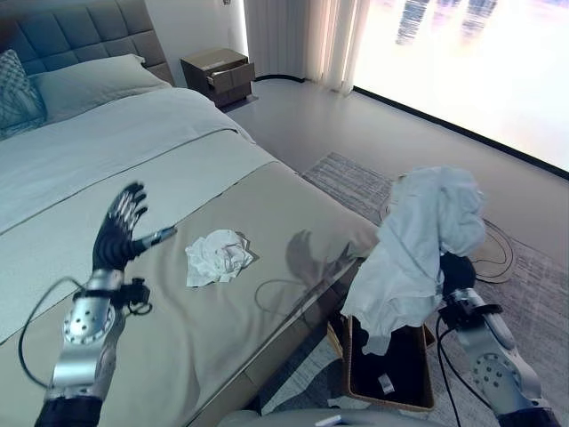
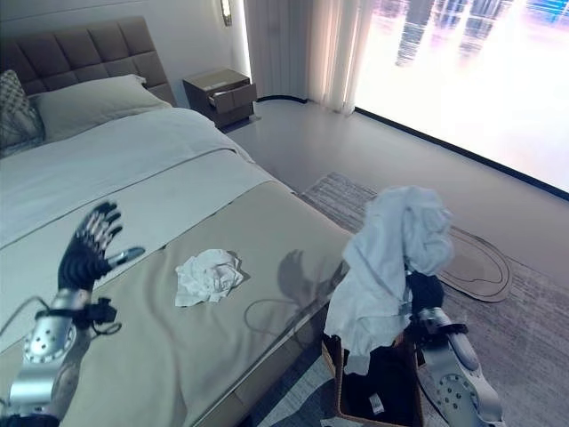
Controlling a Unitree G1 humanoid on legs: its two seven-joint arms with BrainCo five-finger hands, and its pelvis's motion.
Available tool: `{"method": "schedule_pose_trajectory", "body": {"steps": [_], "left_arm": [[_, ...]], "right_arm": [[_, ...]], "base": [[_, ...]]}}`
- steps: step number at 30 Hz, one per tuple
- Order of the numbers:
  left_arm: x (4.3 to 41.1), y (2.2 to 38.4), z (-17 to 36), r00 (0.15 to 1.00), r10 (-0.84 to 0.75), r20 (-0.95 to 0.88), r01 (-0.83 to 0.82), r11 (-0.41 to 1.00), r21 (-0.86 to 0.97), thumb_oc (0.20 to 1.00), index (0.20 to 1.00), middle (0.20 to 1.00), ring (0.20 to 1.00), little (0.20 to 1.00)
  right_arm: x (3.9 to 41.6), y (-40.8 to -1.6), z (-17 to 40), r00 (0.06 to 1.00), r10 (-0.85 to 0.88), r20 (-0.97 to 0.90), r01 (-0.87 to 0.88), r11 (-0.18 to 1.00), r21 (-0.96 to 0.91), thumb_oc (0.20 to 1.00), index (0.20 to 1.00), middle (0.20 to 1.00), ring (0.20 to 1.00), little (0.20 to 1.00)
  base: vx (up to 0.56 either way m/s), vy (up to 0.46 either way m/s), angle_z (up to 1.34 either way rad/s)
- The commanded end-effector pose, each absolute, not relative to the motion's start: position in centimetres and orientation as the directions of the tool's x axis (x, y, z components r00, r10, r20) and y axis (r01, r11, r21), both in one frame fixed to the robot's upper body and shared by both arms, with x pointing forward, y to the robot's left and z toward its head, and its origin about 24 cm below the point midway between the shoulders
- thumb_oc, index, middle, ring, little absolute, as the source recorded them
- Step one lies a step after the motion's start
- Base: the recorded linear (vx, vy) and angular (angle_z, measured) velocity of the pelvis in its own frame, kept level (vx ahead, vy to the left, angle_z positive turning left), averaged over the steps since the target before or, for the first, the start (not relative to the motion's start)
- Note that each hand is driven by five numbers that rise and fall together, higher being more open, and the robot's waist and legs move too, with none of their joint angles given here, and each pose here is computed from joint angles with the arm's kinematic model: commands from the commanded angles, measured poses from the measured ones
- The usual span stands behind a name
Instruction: Pick up clothes into the bucket
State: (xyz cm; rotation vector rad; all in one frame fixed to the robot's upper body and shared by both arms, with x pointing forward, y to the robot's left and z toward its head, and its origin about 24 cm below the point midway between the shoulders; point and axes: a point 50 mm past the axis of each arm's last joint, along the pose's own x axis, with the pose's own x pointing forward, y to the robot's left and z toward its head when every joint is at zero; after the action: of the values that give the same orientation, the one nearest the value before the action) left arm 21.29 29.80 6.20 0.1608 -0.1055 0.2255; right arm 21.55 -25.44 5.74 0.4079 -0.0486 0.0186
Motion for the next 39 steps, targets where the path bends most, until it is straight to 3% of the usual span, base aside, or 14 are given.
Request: {"method": "schedule_pose_trajectory", "body": {"steps": [1,8,9,14,19,26,32,33,34,35,36,37,39], "left_arm": [[21.4,31.5,5.3,0.914,0.384,0.129,-0.398,0.910,0.118,1.000,1.000,1.000,1.000,1.000],[19.7,30.4,-1.8,0.833,0.537,-0.132,-0.527,0.843,0.106,1.000,1.000,1.000,1.000,1.000],[19.0,29.5,-4.0,0.812,0.535,-0.233,-0.520,0.845,0.124,1.000,1.000,1.000,1.000,1.000],[17.5,27.6,-7.3,0.792,0.483,-0.374,-0.422,0.875,0.237,1.000,1.000,1.000,1.000,1.000],[15.0,25.2,-11.4,0.688,0.462,-0.560,-0.343,0.887,0.310,1.000,1.000,1.000,1.000,1.000],[16.0,22.6,-11.7,0.738,0.362,-0.570,-0.198,0.923,0.330,1.000,1.000,1.000,1.000,1.000],[19.9,19.0,-9.0,0.881,0.209,-0.425,-0.110,0.963,0.247,1.000,1.000,1.000,1.000,1.000],[21.0,17.9,-8.0,0.911,0.159,-0.380,-0.079,0.973,0.217,1.000,1.000,1.000,1.000,1.000],[21.0,17.9,-8.0,0.912,0.159,-0.379,-0.079,0.973,0.217,1.000,1.000,1.000,1.000,1.000],[21.4,17.4,-7.4,0.927,0.136,-0.350,-0.066,0.976,0.206,1.000,1.000,1.000,1.000,1.000],[21.8,16.7,-7.0,0.939,0.105,-0.328,-0.041,0.980,0.197,1.000,1.000,1.000,1.000,1.000],[22.1,16.4,-6.6,0.946,0.089,-0.311,-0.030,0.981,0.190,1.000,1.000,1.000,1.000,1.000],[22.5,16.0,-6.1,0.954,0.069,-0.290,-0.015,0.983,0.184,1.000,1.000,1.000,1.000,1.000]], "right_arm": [[23.1,-27.2,9.3,0.947,-0.188,0.259,0.136,0.969,0.206,0.200,0.200,0.200,0.200,0.200],[23.8,-29.0,6.6,0.901,-0.399,0.170,0.399,0.916,0.034,0.200,0.200,0.200,0.200,0.200],[24.2,-29.4,6.0,0.880,-0.451,0.151,0.454,0.891,0.011,0.200,0.200,0.200,0.200,0.200],[25.2,-30.1,5.0,0.837,-0.535,0.120,0.542,0.839,-0.046,0.200,0.200,0.200,0.200,0.200],[27.7,-31.0,5.1,0.775,-0.625,0.089,0.631,0.772,-0.073,0.200,0.200,0.200,0.200,0.200],[30.1,-32.6,6.7,0.691,-0.716,0.094,0.722,0.684,-0.103,0.200,0.200,0.200,0.200,0.200],[31.4,-34.7,9.2,0.623,-0.767,0.156,0.778,0.586,-0.225,0.200,0.200,0.200,0.200,0.200],[31.4,-35.4,9.8,0.602,-0.780,0.171,0.790,0.550,-0.272,0.266,0.266,0.266,0.266,0.266],[31.4,-35.4,9.8,0.602,-0.780,0.172,0.790,0.550,-0.271,0.442,0.442,0.442,0.442,0.442],[31.5,-35.7,10.2,0.589,-0.788,0.181,0.798,0.530,-0.287,0.523,0.523,0.523,0.523,0.523],[31.5,-36.4,10.3,0.574,-0.800,0.175,0.800,0.502,-0.329,0.944,0.944,0.944,0.944,0.944],[31.6,-36.6,10.6,0.578,-0.798,0.170,0.793,0.500,-0.348,1.000,1.000,1.000,1.000,1.000],[31.6,-37.5,11.3,0.569,-0.805,0.169,0.790,0.478,-0.383,1.000,1.000,1.000,1.000,1.000]], "base": [[-0.09,0.021,-0.03],[-0.10,0.029,0.00],[-0.08,0.034,-0.02],[-0.08,0.049,-0.02],[-0.09,0.027,-0.07],[-0.10,-0.019,-0.09],[-0.03,-0.025,-0.02],[0.00,0.000,0.00],[0.00,0.000,0.00],[0.09,-0.025,-0.05],[0.09,-0.028,-0.02],[0.00,0.000,0.00],[-0.03,-0.009,0.02]]}}
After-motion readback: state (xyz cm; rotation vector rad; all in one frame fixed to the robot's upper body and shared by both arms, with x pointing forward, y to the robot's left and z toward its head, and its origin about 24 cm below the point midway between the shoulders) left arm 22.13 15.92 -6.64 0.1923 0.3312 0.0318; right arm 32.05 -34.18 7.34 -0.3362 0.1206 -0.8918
